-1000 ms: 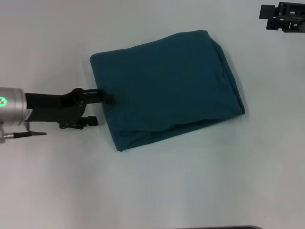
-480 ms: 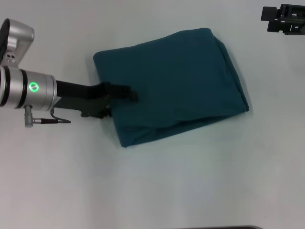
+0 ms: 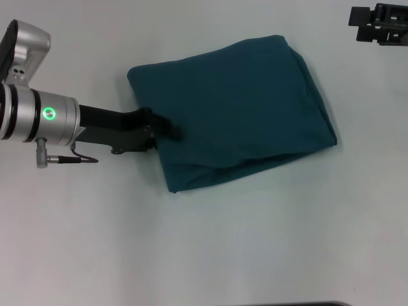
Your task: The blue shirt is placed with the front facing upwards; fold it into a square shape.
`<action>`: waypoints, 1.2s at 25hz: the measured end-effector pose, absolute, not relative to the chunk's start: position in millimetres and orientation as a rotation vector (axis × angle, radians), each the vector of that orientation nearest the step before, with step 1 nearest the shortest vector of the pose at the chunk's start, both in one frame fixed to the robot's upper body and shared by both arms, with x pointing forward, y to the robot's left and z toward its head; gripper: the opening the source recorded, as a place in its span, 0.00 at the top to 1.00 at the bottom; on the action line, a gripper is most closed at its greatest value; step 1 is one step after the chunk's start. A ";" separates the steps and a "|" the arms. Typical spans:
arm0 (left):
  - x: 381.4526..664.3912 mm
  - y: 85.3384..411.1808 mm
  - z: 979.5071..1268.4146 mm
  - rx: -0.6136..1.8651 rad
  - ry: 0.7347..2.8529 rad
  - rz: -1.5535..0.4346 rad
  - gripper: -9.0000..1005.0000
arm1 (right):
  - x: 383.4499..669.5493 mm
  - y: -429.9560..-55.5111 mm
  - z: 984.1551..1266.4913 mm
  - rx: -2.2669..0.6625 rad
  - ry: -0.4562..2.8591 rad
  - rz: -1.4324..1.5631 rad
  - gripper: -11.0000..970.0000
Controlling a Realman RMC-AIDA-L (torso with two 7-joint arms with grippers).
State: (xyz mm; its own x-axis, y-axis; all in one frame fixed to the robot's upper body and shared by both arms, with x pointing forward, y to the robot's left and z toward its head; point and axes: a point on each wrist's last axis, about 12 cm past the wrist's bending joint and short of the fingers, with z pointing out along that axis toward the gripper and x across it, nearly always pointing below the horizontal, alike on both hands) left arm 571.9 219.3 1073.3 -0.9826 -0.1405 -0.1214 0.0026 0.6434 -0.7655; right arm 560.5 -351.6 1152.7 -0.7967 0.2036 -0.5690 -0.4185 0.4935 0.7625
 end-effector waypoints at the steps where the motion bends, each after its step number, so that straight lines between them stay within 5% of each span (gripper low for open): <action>1: 571.7 219.4 1073.3 -0.114 2.691 -1.256 0.37 | 560.5 -351.6 1152.7 -0.175 2.127 1.317 0.02; 5: 570.3 218.2 1073.9 -0.079 2.697 -1.262 0.64 | 560.4 -351.6 1152.4 -0.173 2.127 1.319 0.02; 10: 564.8 225.8 1077.4 -0.007 2.711 -1.297 0.84 | 559.8 -351.9 1150.9 -0.164 2.131 1.325 0.02; 21: 566.1 272.3 1084.1 -0.043 2.736 -1.191 0.86 | 558.8 -352.8 1146.3 -0.139 2.142 1.333 0.02; 30: 579.9 285.9 1096.3 0.054 2.738 -1.071 0.78 | 558.4 -349.3 1144.9 -0.151 2.145 1.344 0.02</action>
